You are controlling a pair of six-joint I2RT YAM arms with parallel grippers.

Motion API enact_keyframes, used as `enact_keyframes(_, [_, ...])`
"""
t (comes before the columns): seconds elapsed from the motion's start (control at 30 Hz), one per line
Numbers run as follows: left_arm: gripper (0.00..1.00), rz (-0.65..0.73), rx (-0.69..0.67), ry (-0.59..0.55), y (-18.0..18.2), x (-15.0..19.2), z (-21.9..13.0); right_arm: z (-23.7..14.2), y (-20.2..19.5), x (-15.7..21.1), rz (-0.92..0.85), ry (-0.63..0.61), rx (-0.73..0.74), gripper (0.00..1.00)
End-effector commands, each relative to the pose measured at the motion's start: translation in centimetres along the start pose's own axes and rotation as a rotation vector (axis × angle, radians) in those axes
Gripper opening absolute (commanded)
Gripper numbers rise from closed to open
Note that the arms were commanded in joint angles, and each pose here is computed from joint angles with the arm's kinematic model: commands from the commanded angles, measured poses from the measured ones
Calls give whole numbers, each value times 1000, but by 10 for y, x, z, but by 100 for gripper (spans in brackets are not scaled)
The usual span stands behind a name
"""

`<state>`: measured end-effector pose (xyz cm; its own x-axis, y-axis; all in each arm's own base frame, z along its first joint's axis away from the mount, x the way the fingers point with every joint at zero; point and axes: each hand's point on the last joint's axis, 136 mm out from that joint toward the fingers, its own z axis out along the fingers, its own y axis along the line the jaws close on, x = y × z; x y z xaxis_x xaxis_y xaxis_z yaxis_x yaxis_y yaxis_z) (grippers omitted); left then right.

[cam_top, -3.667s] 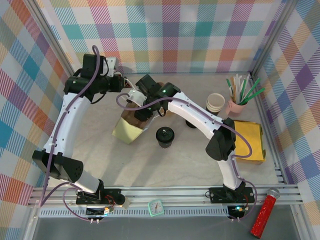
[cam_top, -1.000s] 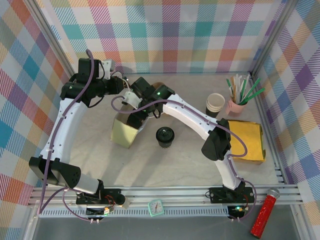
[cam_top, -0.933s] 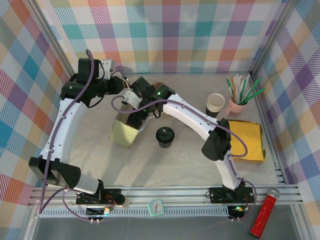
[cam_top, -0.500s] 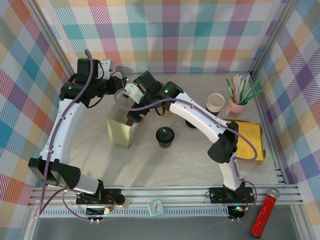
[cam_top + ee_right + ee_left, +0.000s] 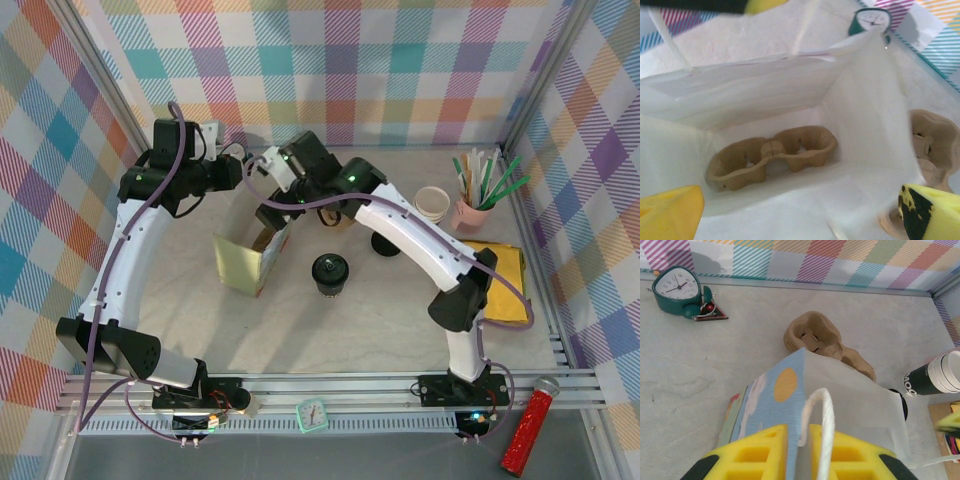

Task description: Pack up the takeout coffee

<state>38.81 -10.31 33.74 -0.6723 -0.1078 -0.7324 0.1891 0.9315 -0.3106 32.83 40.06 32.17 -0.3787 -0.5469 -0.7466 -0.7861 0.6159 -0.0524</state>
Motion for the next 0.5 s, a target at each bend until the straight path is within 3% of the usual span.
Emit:
enact_keyframes(0.0, [18,-18,-18,-39,5,-7,-10,-39,-26,-13,188,-73,61,99])
enact_keyframes(0.27, [18,-32,-36,-42,9,-6,-9,-46,-31,12,458,-16,-6,100])
enact_keyframes(0.47, [18,-36,-63,-40,15,-3,-8,-25,3,11,627,30,-187,86])
